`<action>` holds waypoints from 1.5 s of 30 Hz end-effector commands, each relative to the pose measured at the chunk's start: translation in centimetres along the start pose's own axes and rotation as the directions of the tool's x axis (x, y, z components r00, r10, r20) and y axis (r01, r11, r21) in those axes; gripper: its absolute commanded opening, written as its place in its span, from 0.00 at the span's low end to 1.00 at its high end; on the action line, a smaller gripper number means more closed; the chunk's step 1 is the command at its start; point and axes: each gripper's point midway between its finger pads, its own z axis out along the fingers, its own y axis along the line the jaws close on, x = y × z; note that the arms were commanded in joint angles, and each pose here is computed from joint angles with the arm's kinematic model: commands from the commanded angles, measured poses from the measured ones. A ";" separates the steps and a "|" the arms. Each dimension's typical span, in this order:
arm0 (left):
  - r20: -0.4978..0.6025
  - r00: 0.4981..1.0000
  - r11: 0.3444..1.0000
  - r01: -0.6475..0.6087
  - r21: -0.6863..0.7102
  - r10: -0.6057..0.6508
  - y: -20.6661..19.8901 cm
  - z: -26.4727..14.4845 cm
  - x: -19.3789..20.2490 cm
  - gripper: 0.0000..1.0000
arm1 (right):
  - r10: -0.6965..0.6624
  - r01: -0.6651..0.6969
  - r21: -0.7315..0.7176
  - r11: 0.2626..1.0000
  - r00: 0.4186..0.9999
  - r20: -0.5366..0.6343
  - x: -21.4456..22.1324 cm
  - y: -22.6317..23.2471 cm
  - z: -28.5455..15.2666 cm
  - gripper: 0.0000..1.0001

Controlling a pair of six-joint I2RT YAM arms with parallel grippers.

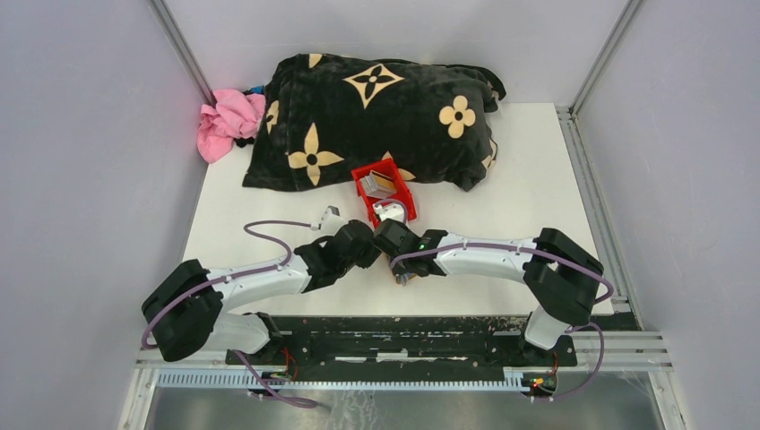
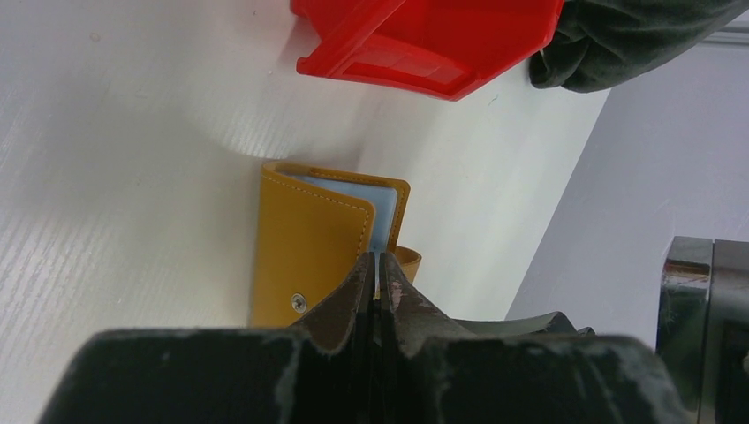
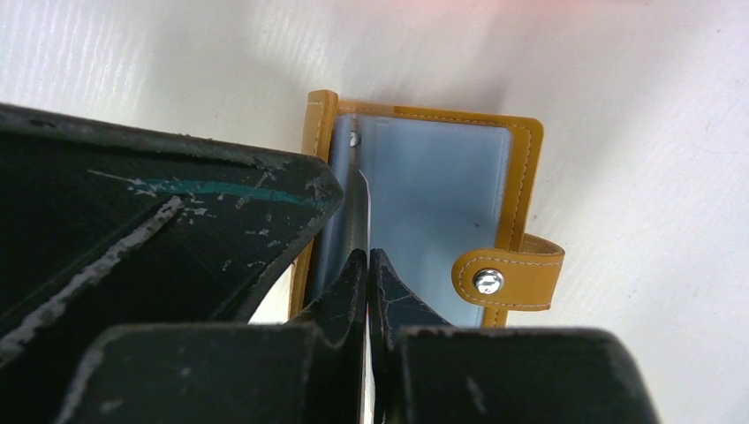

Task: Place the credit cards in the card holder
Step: Open the card holder at the center of the board.

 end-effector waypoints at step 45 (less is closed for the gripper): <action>-0.174 0.971 0.918 -0.214 -0.334 0.164 8.0 -0.9 2.3 0.07 | -0.093 0.097 -0.079 0.992 0.995 0.046 -0.3 1.6 -1.9 0.01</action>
